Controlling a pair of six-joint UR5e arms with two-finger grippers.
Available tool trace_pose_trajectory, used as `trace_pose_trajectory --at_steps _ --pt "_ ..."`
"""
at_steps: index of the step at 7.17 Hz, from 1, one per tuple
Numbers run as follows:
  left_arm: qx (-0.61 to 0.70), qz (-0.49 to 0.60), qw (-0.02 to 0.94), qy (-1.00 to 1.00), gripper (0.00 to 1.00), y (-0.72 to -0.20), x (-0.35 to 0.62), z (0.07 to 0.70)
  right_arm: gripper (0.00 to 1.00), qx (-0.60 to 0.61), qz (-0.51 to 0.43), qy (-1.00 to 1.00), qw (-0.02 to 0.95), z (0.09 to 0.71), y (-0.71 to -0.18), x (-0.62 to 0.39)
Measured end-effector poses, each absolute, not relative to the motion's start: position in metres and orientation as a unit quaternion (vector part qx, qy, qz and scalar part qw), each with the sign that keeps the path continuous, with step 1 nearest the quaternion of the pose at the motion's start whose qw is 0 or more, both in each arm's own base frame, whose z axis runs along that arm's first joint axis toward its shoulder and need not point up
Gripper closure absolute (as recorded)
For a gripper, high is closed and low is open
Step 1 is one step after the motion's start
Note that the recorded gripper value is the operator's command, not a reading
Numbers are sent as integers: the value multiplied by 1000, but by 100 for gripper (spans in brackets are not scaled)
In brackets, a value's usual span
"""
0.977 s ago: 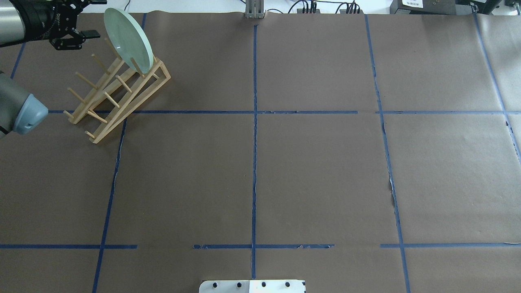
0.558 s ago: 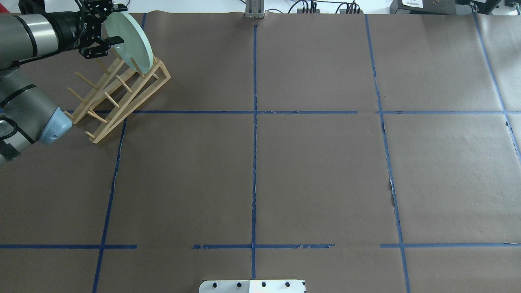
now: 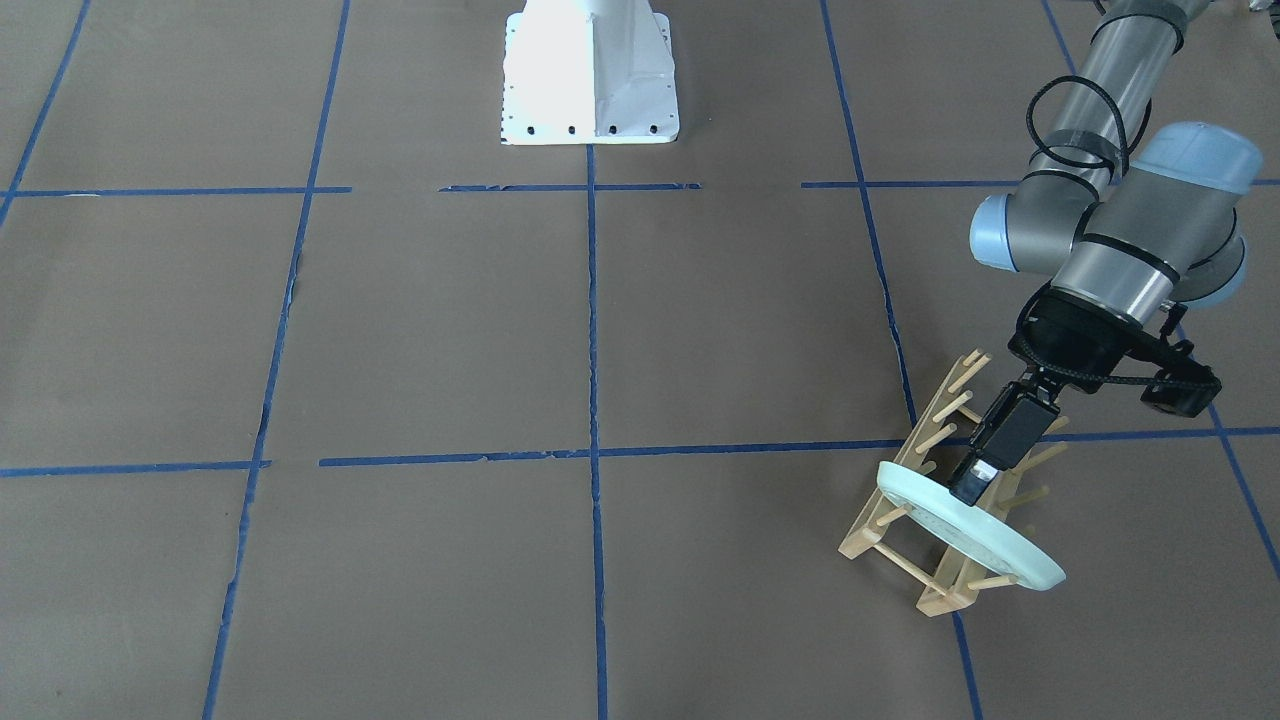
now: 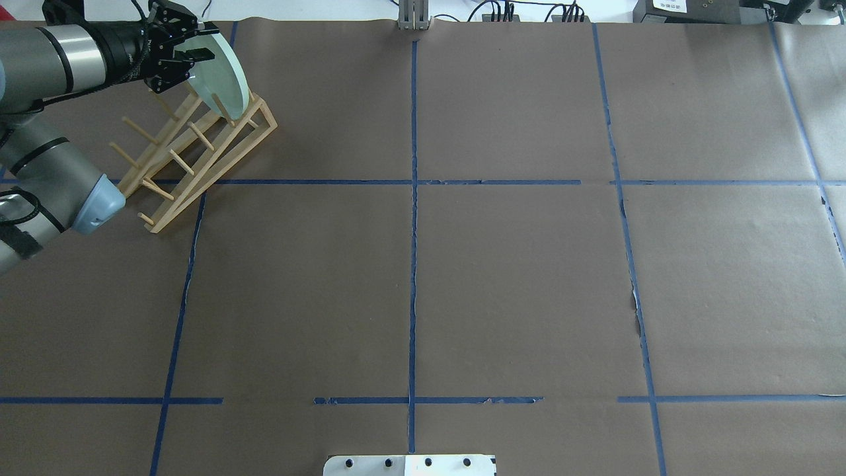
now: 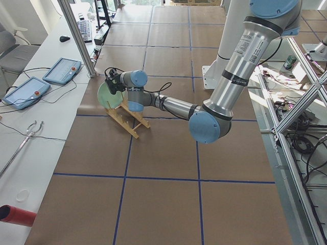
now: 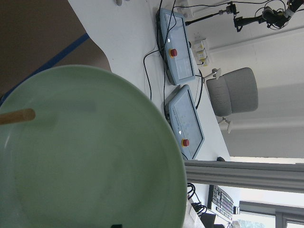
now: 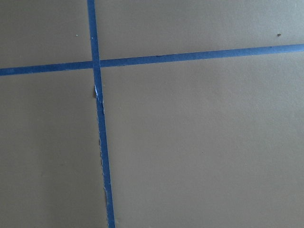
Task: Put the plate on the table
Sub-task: 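Close the left gripper on the plate rim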
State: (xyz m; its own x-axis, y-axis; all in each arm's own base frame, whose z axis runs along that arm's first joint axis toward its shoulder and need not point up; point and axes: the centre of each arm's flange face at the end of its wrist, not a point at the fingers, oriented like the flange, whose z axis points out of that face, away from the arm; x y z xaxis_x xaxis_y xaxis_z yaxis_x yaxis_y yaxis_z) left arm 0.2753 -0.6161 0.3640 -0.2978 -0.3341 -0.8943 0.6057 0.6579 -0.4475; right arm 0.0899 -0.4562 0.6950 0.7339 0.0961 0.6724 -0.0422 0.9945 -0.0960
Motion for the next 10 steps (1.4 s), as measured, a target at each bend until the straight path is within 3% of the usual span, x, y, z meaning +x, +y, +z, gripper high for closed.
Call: trace_pose_trajectory --at_steps 3,6,7,10 --pt "102 -399 591 694 54 -620 278 367 0 -37 37 -363 930 695 -456 90" --pt "105 -398 594 692 86 -622 279 368 0 -37 37 -363 930 695 -456 90" --pt "106 -397 593 692 92 -622 279 368 0 -37 37 -363 930 695 -456 90" --pt "109 -396 592 694 95 -624 274 367 0 -37 37 -363 930 695 -456 90"
